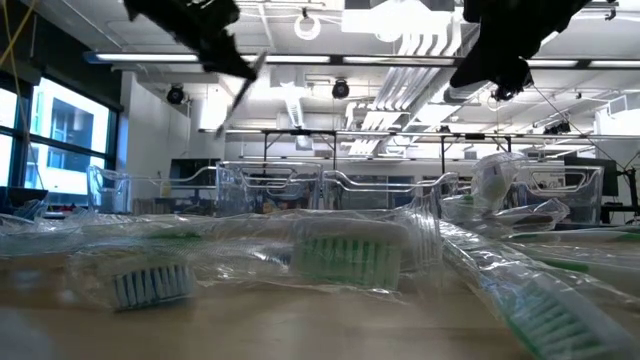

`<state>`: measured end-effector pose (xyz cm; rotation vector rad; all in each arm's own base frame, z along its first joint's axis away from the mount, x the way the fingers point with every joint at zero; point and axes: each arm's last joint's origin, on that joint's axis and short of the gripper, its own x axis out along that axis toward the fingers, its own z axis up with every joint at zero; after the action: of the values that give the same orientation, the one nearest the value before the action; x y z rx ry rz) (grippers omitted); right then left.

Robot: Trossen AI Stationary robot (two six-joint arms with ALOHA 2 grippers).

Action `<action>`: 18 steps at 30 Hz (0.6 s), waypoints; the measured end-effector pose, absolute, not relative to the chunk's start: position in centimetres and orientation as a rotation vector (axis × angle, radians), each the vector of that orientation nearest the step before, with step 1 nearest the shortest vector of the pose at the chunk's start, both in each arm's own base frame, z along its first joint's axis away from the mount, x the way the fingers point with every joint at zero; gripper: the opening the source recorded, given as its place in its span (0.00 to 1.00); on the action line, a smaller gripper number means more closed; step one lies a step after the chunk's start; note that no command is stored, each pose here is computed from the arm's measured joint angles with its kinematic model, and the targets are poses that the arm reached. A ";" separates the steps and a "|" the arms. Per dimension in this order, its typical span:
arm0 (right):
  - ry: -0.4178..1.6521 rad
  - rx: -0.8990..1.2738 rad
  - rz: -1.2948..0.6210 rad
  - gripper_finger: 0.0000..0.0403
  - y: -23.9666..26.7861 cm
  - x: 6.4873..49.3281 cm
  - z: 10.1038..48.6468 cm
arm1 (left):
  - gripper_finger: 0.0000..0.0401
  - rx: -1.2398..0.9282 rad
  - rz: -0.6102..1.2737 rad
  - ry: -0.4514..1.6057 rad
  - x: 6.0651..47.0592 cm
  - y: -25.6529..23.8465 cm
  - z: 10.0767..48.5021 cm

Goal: Pick & Place Toothbrushes
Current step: Put the blue toothbrush into the left transparent bin

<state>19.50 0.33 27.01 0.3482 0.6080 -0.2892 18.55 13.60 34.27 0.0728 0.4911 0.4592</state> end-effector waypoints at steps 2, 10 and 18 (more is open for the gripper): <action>0.629 0.345 -0.294 0.01 0.3 19.9 26.6 | 0.04 0.052 0.528 0.554 17.2 13.9 34.1; 0.686 0.335 -0.305 0.00 0.4 21.4 25.2 | 0.04 -0.037 0.643 0.730 14.7 16.1 32.4; 0.710 0.342 -0.292 0.00 0.5 22.2 24.5 | 0.04 -0.096 0.633 0.972 14.0 17.9 31.7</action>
<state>22.23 0.51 24.48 0.3423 0.7105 -0.2918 13.95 17.87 31.72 -0.0963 0.9717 0.6328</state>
